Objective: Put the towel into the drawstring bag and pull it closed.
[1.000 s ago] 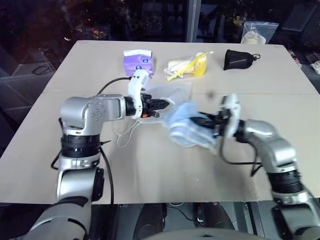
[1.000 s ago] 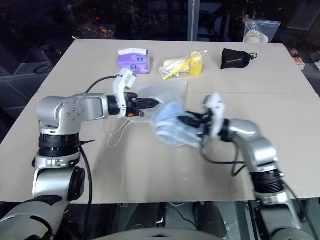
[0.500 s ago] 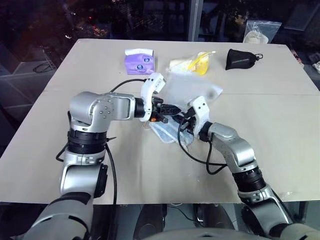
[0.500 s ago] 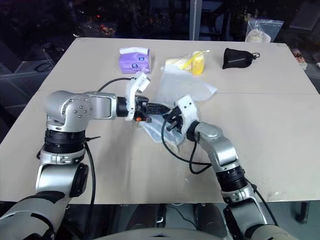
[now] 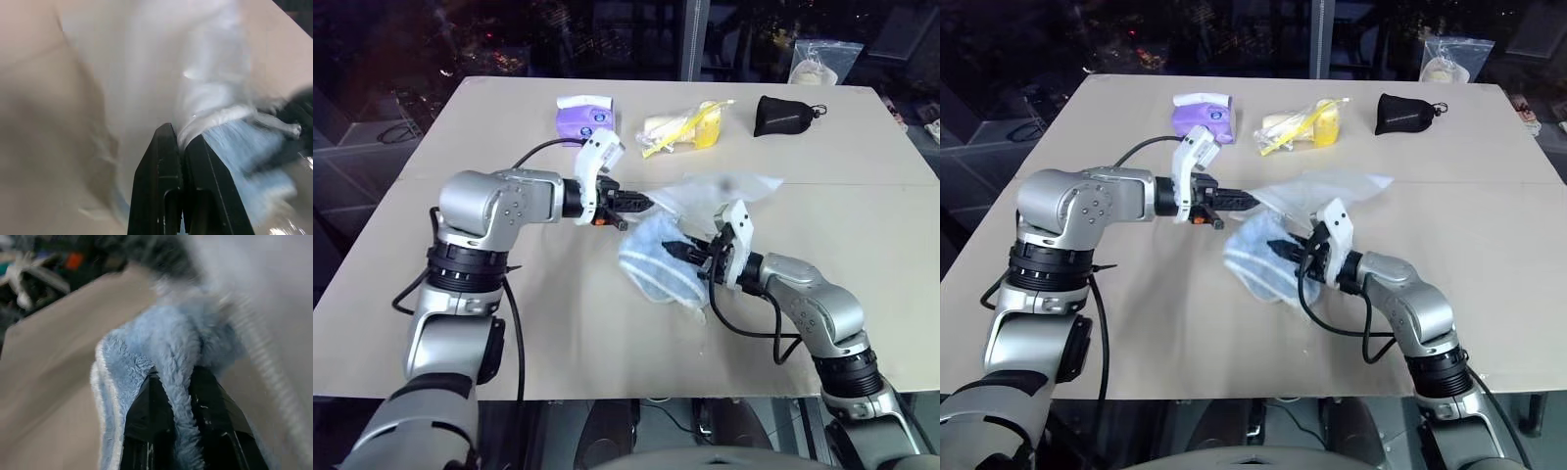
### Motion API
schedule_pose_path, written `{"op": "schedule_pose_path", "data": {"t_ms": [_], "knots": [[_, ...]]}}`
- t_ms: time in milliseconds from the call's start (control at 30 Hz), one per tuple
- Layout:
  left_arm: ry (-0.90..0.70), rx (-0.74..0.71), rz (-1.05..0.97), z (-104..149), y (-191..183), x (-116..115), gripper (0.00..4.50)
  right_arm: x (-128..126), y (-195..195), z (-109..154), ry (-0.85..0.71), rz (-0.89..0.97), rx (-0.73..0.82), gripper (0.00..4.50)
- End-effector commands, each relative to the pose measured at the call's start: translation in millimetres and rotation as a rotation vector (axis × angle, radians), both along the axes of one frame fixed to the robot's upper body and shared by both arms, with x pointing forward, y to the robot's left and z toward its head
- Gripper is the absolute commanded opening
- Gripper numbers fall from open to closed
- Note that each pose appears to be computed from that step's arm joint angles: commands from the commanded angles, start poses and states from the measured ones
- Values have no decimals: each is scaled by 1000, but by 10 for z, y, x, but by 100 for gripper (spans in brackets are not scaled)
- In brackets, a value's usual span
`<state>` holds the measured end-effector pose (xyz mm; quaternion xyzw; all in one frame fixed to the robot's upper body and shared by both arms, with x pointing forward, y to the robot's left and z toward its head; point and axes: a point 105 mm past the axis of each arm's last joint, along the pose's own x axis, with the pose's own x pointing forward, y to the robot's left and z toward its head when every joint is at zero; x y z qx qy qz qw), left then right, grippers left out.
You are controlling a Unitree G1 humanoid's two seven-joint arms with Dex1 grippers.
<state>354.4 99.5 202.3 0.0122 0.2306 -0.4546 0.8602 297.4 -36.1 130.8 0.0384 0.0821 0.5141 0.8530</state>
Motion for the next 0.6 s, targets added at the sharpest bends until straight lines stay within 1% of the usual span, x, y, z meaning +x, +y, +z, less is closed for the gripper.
{"op": "schedule_pose_path", "data": {"t_ms": [33,133,267,367,433,500,600], "knots": [[-85,-31,-12,259,-45,30,0,19,-4,61,-65,-26,-29,2],[-103,-14,-18,253,-53,35,0,62,-15,101,-84,-58,-19,2],[-159,-22,13,319,-37,131,0,-260,60,197,-100,112,24,2],[-217,-58,14,448,-97,167,0,-457,101,426,-159,214,134,2],[-246,-66,12,497,-131,173,0,-495,93,566,-194,234,186,2],[-264,-62,1,510,-175,150,0,-456,80,669,-239,213,207,2],[-293,-60,-34,528,-258,77,0,-341,77,688,-292,164,180,2]]}}
